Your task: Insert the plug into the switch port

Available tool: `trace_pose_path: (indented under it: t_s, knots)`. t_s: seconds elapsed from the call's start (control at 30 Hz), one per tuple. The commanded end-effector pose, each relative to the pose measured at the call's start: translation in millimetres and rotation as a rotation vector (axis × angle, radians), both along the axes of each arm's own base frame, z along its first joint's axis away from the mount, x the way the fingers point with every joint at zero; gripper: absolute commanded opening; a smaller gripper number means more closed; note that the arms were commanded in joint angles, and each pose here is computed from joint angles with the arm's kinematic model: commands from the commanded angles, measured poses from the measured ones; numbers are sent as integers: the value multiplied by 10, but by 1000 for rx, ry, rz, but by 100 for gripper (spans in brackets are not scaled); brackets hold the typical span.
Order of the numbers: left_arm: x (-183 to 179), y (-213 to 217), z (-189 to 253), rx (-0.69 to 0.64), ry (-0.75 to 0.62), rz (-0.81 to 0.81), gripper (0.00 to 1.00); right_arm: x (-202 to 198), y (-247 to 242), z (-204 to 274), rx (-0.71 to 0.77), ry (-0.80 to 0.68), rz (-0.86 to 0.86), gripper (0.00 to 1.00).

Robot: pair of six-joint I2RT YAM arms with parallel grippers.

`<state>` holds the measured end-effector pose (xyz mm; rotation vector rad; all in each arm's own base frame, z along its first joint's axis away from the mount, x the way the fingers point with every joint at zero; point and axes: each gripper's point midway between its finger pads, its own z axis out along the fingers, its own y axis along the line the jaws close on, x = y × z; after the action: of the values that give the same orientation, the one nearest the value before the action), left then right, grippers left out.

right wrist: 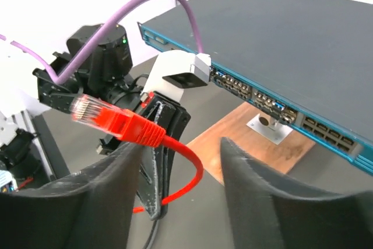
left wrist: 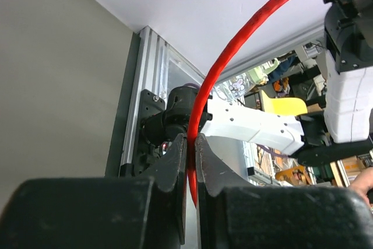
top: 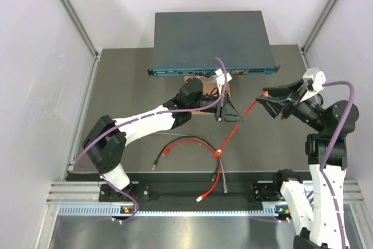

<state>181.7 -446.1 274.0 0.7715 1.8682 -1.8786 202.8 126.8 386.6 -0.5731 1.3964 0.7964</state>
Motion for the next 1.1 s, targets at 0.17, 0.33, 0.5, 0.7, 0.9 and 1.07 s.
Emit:
trace_pose_path:
  t_s: [0.17,0.33,0.5,0.7,0.9,1.07]
  knots:
    - [-53,-67,404,-117,-121,-45,7,163,18,217,-8,-50,-41,7]
    - [-44,54,578,-102,-233,7,62,103,103,137,-16,76,47,0]
    - [-159,417,922,-104,-549,55,70,-82,216,-69,-58,159,193,0]
    - [-191,750,1130,-60,-832,100,70,-255,302,-288,-83,223,300,0]
    - [-258,690,1284,-97,-960,-5,68,-496,606,-519,-95,336,492,0]
    - [-292,617,1405,-150,-966,-28,67,-586,710,-529,-81,359,538,0]
